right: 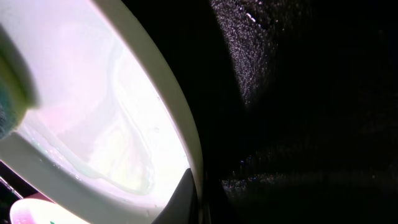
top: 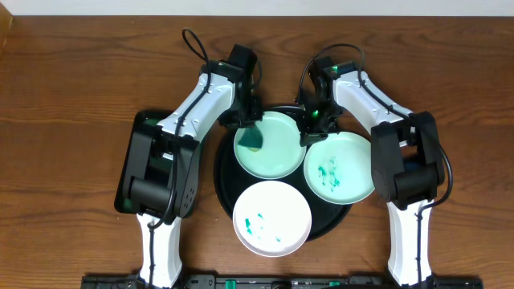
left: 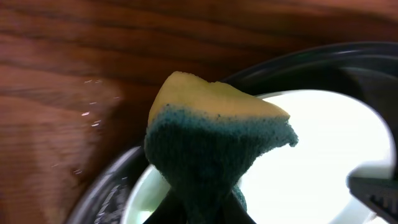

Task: Clean dirty plates on tray and stack at the side
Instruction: 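Scrub the top plate with the sponge while the right gripper holds it, then rub the sponge around the top plate's surface with the left gripper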

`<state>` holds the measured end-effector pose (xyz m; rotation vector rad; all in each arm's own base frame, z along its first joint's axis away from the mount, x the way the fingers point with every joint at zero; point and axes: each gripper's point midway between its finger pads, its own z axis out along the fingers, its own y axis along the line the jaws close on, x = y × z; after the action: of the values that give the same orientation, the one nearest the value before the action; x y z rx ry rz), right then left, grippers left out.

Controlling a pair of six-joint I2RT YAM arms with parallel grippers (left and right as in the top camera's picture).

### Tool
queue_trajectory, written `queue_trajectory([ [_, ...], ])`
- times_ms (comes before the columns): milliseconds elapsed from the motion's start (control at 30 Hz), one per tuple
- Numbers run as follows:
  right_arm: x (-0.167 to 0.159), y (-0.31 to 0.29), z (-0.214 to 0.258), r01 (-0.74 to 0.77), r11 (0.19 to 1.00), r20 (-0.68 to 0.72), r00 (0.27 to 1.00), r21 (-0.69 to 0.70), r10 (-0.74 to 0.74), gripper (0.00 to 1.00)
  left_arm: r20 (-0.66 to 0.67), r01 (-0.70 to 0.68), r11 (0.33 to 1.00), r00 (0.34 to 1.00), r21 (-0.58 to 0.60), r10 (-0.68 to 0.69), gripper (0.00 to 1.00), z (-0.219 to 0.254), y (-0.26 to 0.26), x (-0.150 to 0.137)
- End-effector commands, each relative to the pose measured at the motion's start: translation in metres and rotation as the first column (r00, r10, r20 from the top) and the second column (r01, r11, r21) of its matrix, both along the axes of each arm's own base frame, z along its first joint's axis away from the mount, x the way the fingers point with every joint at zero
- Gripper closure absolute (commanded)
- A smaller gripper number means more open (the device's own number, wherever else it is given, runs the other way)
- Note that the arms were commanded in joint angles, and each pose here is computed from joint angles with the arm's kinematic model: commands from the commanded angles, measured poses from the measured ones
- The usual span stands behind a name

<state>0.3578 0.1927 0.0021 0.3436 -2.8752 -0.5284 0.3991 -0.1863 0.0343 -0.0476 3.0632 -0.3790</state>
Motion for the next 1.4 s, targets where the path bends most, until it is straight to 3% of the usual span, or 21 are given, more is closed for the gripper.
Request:
queue_trajectory([
  [0,-0.005,-0.018,-0.02,0.001,0.997,-0.037,0.999,-0.084,-0.004,0.99,0.003,0.057,0.994,0.998,-0.088,-0.057,0.92,0.005,-0.027,0.0],
  [500,-0.009,-0.019,-0.019,0.003,0.996,-0.053,0.999,-0.09,-0.008,0.99,-0.158,0.201,0.937,0.955,-0.286,-0.253,0.92,-0.02,-0.093,-0.056],
  [633,-0.009,-0.019,-0.019,0.003,0.996,-0.054,0.998,-0.09,-0.008,0.99,-0.224,0.203,0.943,0.938,-0.263,-0.264,0.92,-0.02,-0.085,-0.073],
  [767,-0.009,-0.019,-0.019,0.003,0.996,-0.054,0.998,-0.09,-0.008,0.99,-0.301,0.199,0.975,0.928,-0.102,-0.221,0.93,-0.029,-0.05,-0.084],
  [933,-0.01,-0.02,-0.019,0.003,0.996,-0.056,0.998,-0.09,-0.008,0.99,-0.309,0.147,0.985,0.944,0.092,-0.112,0.92,-0.036,-0.004,-0.073],
  [1167,-0.01,-0.02,-0.019,0.003,0.996,-0.059,0.998,-0.092,-0.008,0.99,-0.276,-0.019,0.995,0.96,0.095,0.045,0.93,-0.038,0.035,-0.043],
  [1367,-0.012,-0.022,-0.019,-0.002,0.995,-0.064,0.998,-0.105,-0.005,0.99,-0.234,-0.076,0.994,0.968,0.076,0.092,0.92,-0.039,0.054,-0.024],
])
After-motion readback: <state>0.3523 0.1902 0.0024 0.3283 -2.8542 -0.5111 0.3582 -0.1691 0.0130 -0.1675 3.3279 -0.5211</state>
